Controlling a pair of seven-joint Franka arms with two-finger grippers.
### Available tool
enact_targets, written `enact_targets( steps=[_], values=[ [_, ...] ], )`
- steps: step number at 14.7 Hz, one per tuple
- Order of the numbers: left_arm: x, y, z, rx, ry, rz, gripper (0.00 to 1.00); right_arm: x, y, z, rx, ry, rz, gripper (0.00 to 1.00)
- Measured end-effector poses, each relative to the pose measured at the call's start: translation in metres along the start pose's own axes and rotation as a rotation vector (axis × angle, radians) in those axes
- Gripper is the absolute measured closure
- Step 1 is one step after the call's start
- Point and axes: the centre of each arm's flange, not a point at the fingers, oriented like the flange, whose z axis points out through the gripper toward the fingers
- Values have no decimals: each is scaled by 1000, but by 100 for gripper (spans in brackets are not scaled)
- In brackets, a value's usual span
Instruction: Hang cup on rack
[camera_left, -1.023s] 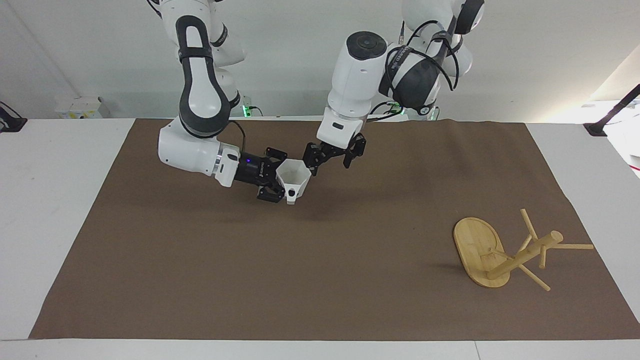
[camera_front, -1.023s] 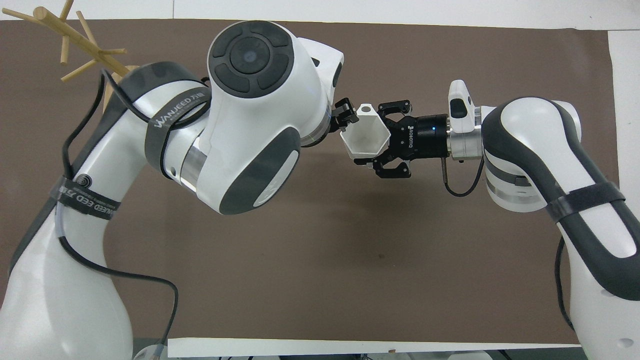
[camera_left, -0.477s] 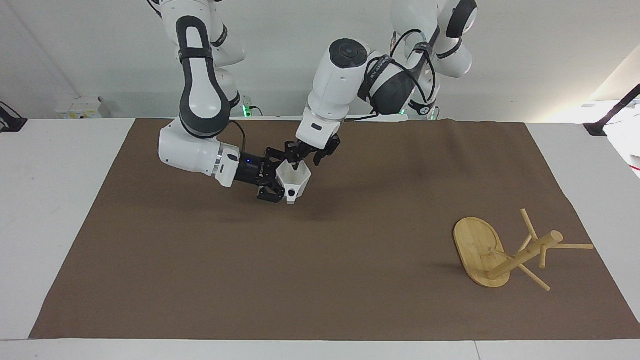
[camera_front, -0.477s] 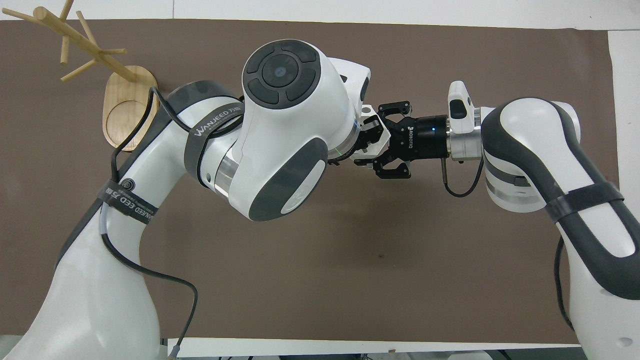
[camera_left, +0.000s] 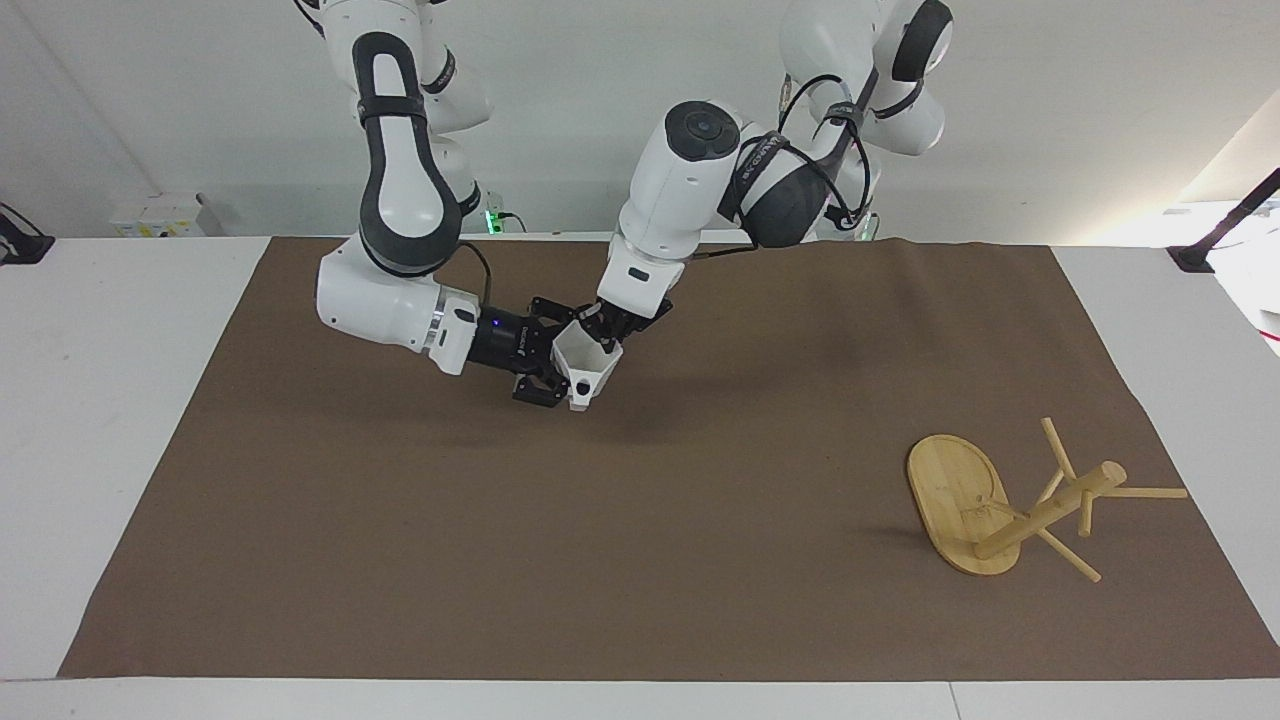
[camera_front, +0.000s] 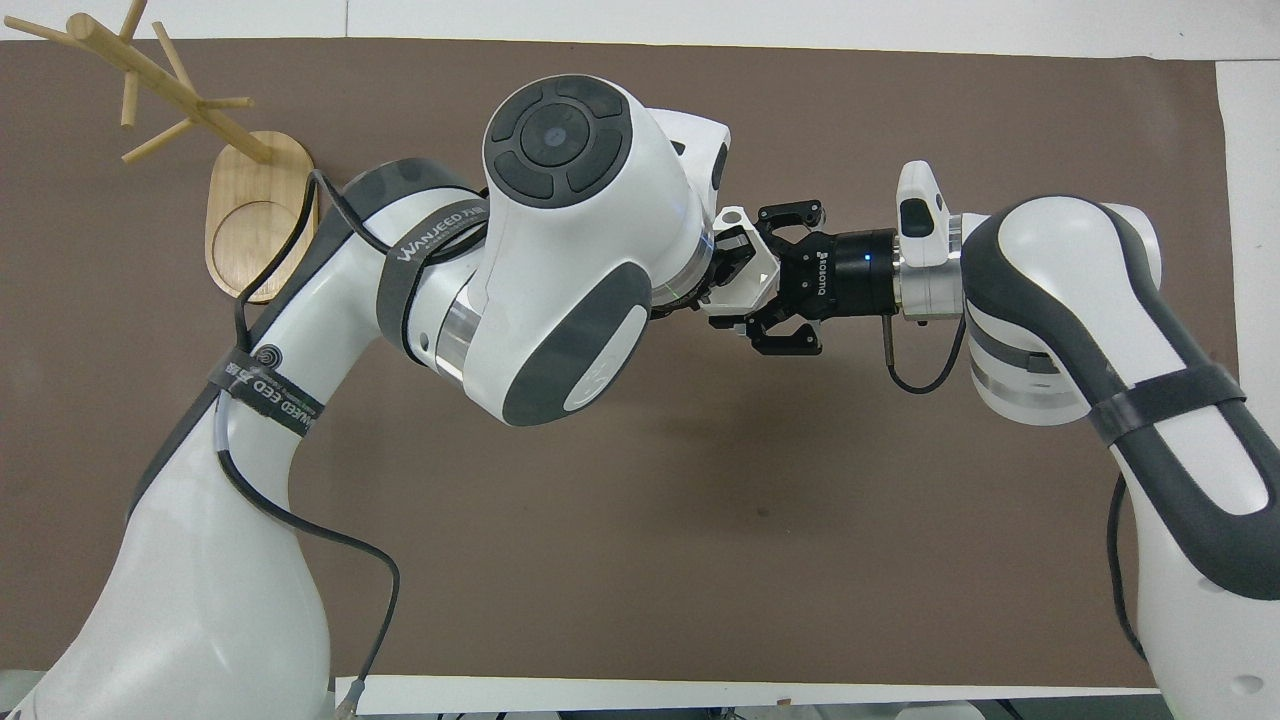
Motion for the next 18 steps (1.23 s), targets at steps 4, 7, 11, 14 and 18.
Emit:
enact_targets(
  steps=[4, 7, 11, 14, 18],
  values=[
    [6, -3, -1, 39, 69, 30, 95, -1, 1, -4, 3, 10, -17, 0],
    [29, -15, -5, 79, 147, 29, 95, -16, 6, -32, 28, 16, -74, 0],
    [90, -67, -33, 81, 211, -62, 95, -58, 15, -125, 55, -139, -129, 0],
    [122, -113, -50, -17, 308, -121, 95, -31, 17, -183, 58, -383, -167, 0],
    [156, -190, -52, -194, 475, -197, 95, 38, 19, -229, -61, -678, 23, 0]
  ],
)
